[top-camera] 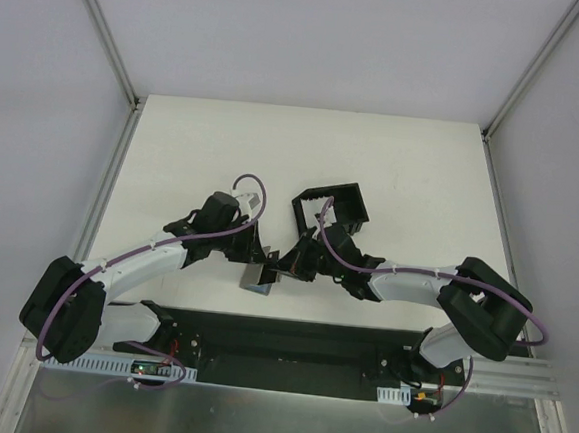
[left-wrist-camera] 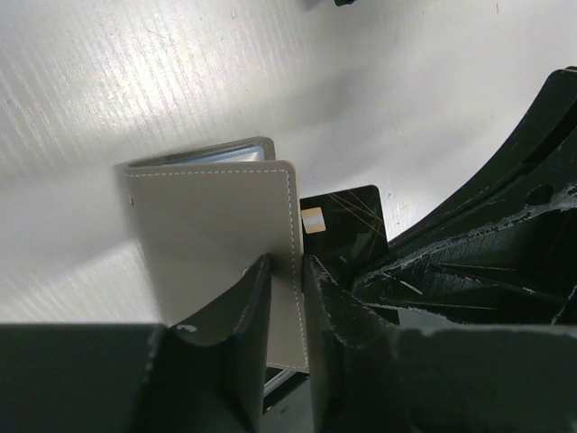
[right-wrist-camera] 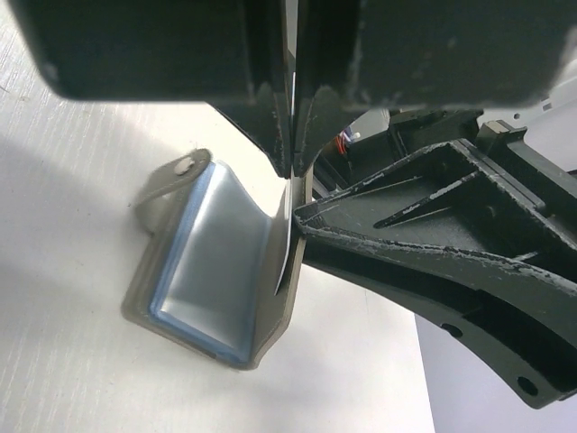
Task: Put the credit cards into the card holder
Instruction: Open the card holder at the center of the board.
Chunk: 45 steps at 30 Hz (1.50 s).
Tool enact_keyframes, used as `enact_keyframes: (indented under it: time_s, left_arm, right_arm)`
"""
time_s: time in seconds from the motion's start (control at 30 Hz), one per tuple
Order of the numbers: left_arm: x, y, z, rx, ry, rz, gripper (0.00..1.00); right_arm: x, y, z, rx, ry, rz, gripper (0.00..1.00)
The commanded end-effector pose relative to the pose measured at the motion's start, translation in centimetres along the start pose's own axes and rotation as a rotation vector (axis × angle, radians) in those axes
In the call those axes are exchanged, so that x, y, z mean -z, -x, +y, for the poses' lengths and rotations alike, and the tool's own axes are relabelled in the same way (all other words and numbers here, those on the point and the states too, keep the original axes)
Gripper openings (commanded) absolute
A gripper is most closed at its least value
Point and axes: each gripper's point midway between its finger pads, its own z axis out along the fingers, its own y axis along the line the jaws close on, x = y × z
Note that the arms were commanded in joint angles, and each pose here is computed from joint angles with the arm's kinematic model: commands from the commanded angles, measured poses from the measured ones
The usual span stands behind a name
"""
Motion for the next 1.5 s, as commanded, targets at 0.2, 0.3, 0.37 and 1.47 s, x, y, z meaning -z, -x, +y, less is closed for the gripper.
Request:
enact_keyframes:
  time_s: [0.2,0.3,0.37,1.47]
  left_arm:
    - [0.5,0.0,0.5,-0.048,0.040,-0.002,0.00]
    - [0.7,0.2,0.6,-0.050,0.053,-0.006,0.00]
    - [1.0,0.5,0.5,-0.051,0.057,-0.014,0.00]
    - [2.8,-2.5,6.5,0.032,0.327,0.027,0.21]
  right_arm:
    - [0.2,0.6,2.4,0.023,0.084,-0.015,0.00]
    - [0.1,0.6,2.3,0.024,0.075,-0.015,0.00]
    - [-0.2,0.4,1.4,0.030,0.030,-0.003,0.00]
    - [-1.2,-0.2,-0.1,0.312,-0.241,0.024,0.00]
